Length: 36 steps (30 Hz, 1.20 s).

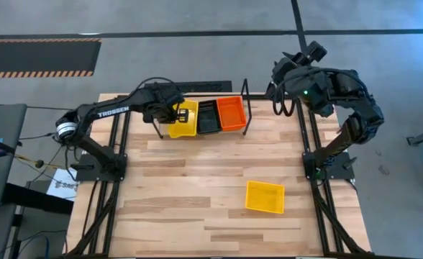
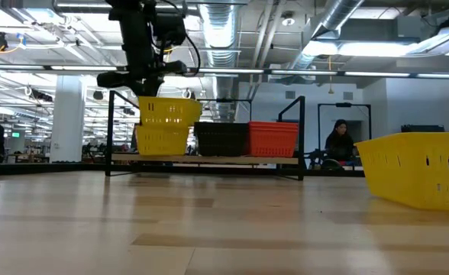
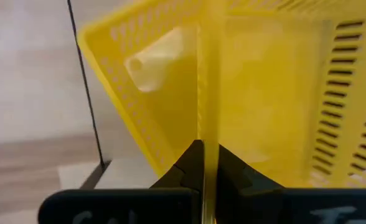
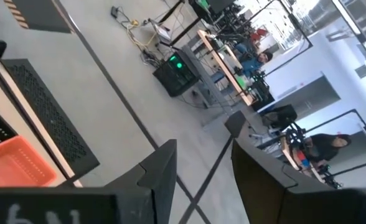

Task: Stack baskets on shelf by color
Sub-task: Stack the top yellow bin on top of the yellow bin on the shelf

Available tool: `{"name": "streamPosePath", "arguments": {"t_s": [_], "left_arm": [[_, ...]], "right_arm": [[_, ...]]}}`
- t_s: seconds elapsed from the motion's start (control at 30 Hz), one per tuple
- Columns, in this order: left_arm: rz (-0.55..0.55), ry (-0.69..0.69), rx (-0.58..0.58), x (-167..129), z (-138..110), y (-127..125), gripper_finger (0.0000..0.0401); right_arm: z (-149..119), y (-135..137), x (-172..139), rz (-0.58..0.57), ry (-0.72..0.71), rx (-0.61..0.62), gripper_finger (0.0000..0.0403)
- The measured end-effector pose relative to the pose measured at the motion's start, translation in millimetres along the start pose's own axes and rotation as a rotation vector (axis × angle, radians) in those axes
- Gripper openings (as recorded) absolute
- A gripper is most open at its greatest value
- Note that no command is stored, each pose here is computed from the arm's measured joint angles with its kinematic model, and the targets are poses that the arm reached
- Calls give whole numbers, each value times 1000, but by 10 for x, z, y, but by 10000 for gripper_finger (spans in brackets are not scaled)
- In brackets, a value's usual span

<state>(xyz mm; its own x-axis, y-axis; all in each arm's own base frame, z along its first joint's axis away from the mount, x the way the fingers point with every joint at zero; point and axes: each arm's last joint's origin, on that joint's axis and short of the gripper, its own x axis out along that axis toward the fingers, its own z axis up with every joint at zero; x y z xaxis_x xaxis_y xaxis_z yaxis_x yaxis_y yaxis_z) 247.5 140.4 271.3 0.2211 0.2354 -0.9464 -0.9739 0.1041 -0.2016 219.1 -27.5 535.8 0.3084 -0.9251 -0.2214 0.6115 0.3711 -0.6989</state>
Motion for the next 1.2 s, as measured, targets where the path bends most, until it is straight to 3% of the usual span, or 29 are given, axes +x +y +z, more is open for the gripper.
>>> {"name": "streamPosePath", "arguments": {"t_s": [0.33, 0.63, 0.97, 1.2], "left_arm": [[-37, -129, -72, -323, 119, 12, 0], [101, -187, -136, -340, -57, 19, 0], [154, -180, -235, -338, -144, 47, 0], [123, -154, -247, -93, -200, 65, 0]], "right_arm": [[-27, -61, 117, -36, 43, -27, 173], [-74, -150, 289, -48, 99, -65, 171], [-140, -238, 492, 62, 125, -30, 162], [-150, -251, 522, 88, 125, -22, 155]]}}
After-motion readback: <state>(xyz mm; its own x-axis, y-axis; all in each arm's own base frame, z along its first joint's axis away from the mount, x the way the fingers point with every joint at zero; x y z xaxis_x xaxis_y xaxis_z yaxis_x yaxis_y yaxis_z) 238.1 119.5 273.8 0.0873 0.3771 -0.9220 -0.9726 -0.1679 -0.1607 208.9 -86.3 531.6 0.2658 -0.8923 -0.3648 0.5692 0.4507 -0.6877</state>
